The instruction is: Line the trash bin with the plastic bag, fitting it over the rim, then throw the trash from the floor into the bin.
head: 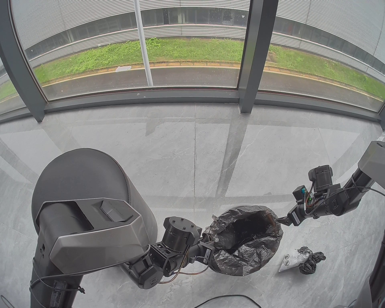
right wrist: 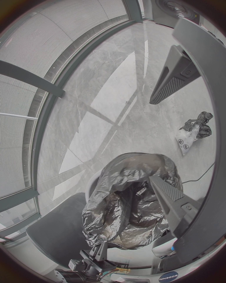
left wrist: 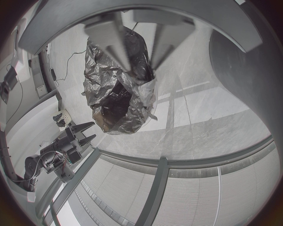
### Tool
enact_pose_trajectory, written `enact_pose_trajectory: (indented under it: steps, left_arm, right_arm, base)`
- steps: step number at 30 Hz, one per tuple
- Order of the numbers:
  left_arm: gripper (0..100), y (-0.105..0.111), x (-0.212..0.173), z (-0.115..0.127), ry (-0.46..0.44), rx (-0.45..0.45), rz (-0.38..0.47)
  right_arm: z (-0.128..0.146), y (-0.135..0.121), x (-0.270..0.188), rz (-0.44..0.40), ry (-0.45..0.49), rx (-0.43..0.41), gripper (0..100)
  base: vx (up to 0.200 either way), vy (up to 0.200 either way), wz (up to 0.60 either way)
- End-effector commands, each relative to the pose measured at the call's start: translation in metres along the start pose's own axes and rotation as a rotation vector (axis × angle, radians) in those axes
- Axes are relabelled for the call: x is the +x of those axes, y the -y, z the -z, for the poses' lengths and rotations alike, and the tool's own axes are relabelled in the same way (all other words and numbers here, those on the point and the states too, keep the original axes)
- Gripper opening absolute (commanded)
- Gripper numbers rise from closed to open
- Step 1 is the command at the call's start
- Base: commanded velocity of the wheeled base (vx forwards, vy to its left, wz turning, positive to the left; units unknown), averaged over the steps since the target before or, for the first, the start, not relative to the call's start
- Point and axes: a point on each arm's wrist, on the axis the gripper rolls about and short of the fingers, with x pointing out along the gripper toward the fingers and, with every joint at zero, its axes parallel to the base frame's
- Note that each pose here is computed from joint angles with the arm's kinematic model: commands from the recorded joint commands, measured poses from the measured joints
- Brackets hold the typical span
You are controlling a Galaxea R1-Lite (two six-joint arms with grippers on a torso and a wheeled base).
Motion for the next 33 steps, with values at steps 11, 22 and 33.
enact_pose_trajectory:
  steps: [11, 22, 33]
  left_arm:
    - [100, -0.011, 0.017, 0.01, 0.001, -0.02, -0.06]
    - [100, -0.026, 0.031, -0.024, 0.139, -0.048, -0.107]
    - [100, -0.024, 0.031, -0.028, 0.167, -0.045, -0.099]
  right_arm:
    - [-0.047, -0.03, 0.032, -0.032, 0.143, -0.101, 100]
    - [-0.053, -0.042, 0.065, -0.041, 0.157, -0.11, 100]
    - [-0.064, 0.006, 0.036, 0.076, 0.244, -0.049, 100]
  base:
    - [0.0, 0.0, 0.0]
    - [0.0, 0.0, 0.0]
    - [0.0, 0.0, 0.0]
